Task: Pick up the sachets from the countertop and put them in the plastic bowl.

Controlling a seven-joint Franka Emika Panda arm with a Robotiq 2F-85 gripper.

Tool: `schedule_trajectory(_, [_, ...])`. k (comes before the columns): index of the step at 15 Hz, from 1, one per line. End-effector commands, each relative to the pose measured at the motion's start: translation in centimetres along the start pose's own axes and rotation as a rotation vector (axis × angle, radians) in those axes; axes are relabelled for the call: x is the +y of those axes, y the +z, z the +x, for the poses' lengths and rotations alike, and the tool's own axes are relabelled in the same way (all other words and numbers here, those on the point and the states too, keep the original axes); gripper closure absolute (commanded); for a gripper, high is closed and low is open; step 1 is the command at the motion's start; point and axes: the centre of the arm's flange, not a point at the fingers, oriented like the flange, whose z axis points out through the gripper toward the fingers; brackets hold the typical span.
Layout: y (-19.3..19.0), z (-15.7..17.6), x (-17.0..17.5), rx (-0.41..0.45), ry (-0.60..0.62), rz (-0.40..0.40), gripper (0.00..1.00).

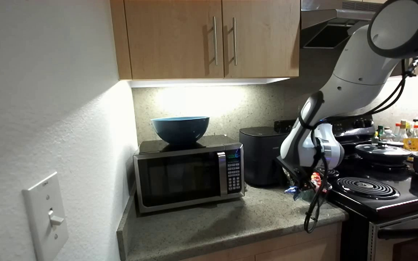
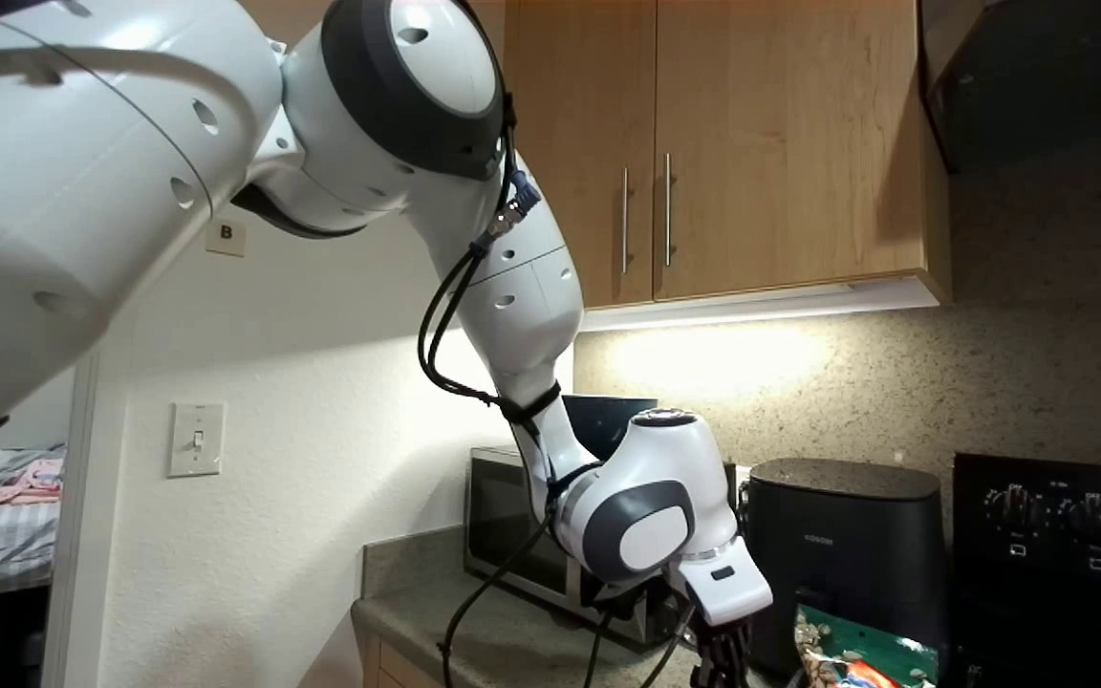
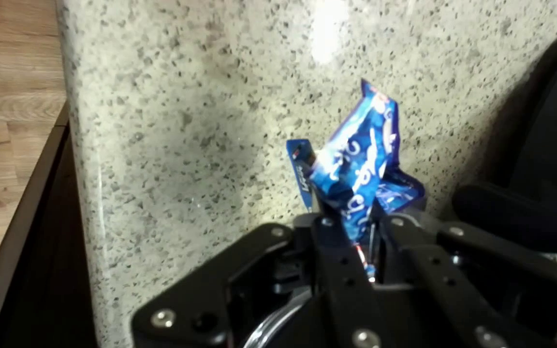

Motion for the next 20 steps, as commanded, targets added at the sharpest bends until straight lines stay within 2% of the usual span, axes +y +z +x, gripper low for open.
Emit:
schedule_trajectory(1, [1.9, -3.7, -4.1, -0.066, -0.091, -0.03, 0.96])
schedule_trajectory(2, [2.1, -5.0, -5.3, -0.091, -0.124, -0.049, 0.96])
schedule_trajectory(4, [1.0, -7.3, -6.7, -0.071, -0.164, -0.077, 0.96])
schedule_trajectory(6, [-0.5, -8.5, -7.0, -0.003, -0.162, -0.089, 0.96])
schedule_trajectory(8, [-2.2, -9.0, -6.6, 0.068, -0.13, -0.078, 0.96])
schedule_trajectory(12, [-3.6, -8.9, -4.3, 0.187, 0.013, -0.04, 0.96])
schedule_trajectory(13, [-2.8, -8.1, -3.7, 0.194, 0.033, -0.042, 0.96])
schedule_trajectory(14, [-1.9, -8.4, -5.9, 0.162, -0.014, -0.048, 0.86])
schedule_trajectory(20, [-1.5, -7.7, -4.7, 0.182, 0.015, -0.056, 0.86])
